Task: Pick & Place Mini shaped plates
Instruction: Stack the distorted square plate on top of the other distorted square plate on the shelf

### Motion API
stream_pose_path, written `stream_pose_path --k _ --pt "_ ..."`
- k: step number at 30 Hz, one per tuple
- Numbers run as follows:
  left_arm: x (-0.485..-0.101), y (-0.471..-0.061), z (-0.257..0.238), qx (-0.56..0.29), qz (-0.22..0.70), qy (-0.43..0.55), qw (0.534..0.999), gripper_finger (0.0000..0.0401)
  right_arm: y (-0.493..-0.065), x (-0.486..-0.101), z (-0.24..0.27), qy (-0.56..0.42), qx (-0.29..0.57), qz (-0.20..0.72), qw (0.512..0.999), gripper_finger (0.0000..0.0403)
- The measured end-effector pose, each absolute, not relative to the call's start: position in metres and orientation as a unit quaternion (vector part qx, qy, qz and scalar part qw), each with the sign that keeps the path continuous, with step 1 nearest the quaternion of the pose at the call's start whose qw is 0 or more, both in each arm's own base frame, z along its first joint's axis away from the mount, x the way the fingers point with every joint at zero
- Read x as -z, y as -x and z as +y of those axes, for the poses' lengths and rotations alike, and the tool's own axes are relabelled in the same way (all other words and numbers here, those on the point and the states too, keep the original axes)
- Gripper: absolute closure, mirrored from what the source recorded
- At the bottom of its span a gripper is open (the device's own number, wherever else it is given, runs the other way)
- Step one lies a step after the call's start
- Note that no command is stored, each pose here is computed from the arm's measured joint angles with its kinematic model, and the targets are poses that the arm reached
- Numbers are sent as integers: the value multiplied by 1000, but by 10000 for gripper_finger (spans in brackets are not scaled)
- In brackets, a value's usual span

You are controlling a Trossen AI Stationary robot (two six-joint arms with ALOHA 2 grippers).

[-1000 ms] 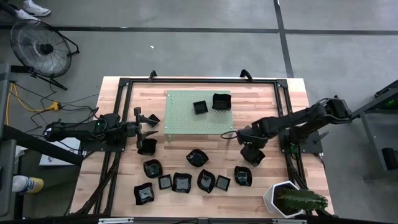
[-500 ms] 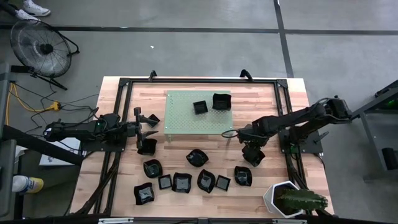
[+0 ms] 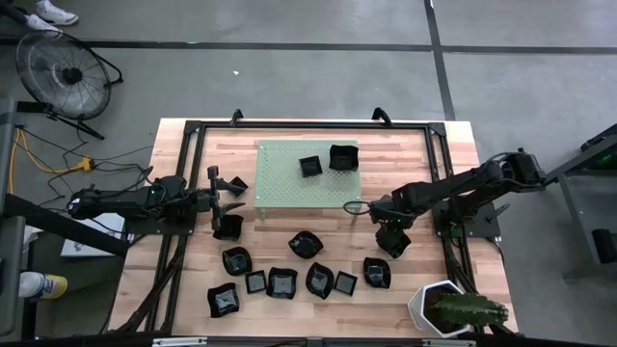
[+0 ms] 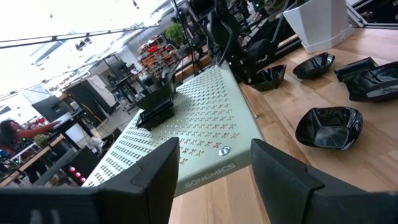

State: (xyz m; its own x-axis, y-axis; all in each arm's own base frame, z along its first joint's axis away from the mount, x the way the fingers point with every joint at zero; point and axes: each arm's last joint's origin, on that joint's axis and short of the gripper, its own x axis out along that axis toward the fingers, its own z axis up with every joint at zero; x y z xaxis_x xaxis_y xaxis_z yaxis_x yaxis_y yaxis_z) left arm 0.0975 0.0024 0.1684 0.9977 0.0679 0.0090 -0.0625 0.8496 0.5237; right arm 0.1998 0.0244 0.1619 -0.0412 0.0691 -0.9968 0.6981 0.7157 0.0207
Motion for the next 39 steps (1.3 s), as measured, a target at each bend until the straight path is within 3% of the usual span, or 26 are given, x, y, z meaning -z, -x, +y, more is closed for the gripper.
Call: stream_pose_path --k 6,20,30,39 --pt "-168 -98 2 -34 5 -272 962 208 -200 -162 24 -279 253 675 634 293" --pt "-168 -98 2 -34 5 -272 962 208 -200 -162 25 -279 242 680 633 396" --pt "-168 -98 2 -34 5 -272 962 208 -200 -164 25 -268 227 682 642 401" --pt "-168 -98 2 -34 5 -272 962 208 -200 -193 25 -273 220 671 654 402"
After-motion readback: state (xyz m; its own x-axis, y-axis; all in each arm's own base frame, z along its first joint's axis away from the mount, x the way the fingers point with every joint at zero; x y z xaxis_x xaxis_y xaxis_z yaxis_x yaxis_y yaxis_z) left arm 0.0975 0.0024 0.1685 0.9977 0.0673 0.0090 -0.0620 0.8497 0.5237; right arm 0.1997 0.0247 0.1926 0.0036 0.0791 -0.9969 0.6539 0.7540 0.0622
